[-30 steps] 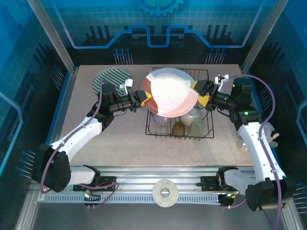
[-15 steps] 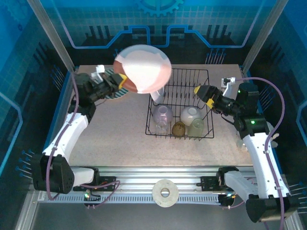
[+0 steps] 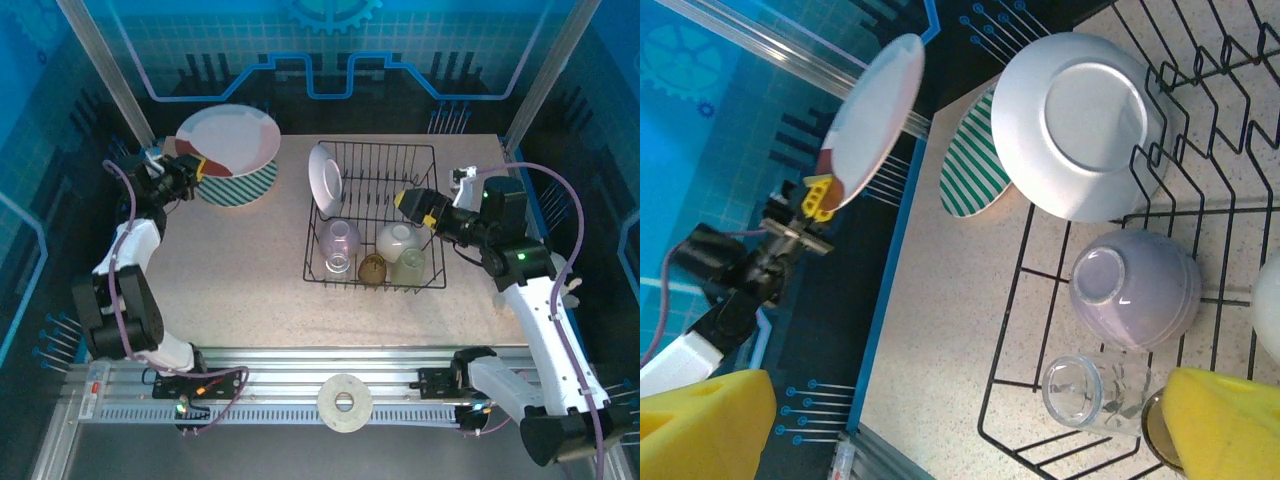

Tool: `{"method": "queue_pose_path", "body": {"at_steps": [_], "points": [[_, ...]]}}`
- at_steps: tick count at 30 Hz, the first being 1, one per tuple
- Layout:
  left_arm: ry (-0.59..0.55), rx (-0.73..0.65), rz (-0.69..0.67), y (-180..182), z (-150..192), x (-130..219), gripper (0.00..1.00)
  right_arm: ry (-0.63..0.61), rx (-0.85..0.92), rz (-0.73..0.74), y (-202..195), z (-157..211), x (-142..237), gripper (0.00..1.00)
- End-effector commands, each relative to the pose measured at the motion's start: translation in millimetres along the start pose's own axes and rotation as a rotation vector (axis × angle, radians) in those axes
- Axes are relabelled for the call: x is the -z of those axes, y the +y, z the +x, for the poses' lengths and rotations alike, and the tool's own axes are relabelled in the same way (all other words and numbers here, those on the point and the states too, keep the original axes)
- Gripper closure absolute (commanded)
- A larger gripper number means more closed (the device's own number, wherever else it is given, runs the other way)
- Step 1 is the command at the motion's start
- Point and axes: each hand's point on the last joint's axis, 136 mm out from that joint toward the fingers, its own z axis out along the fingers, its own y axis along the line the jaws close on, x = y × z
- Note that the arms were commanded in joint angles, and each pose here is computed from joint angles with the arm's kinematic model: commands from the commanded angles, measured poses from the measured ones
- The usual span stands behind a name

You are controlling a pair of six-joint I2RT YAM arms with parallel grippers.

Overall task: Unload the mixed dishes from the dish rack
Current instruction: Place the plate on the plate.

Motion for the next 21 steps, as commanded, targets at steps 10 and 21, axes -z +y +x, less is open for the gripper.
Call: {"method": "queue_pose_path", "body": {"at_steps": [10,21], "points": [[0.019,-0.001,0.023,35,-50,-28,1.0,0.052,0.018,0.04,-8,22,-6,0.0],[0.037,0.03,-0.065,69,-66,-50,1.0,0.07,0.023,0.037,-10,23,-13,0.0]]}}
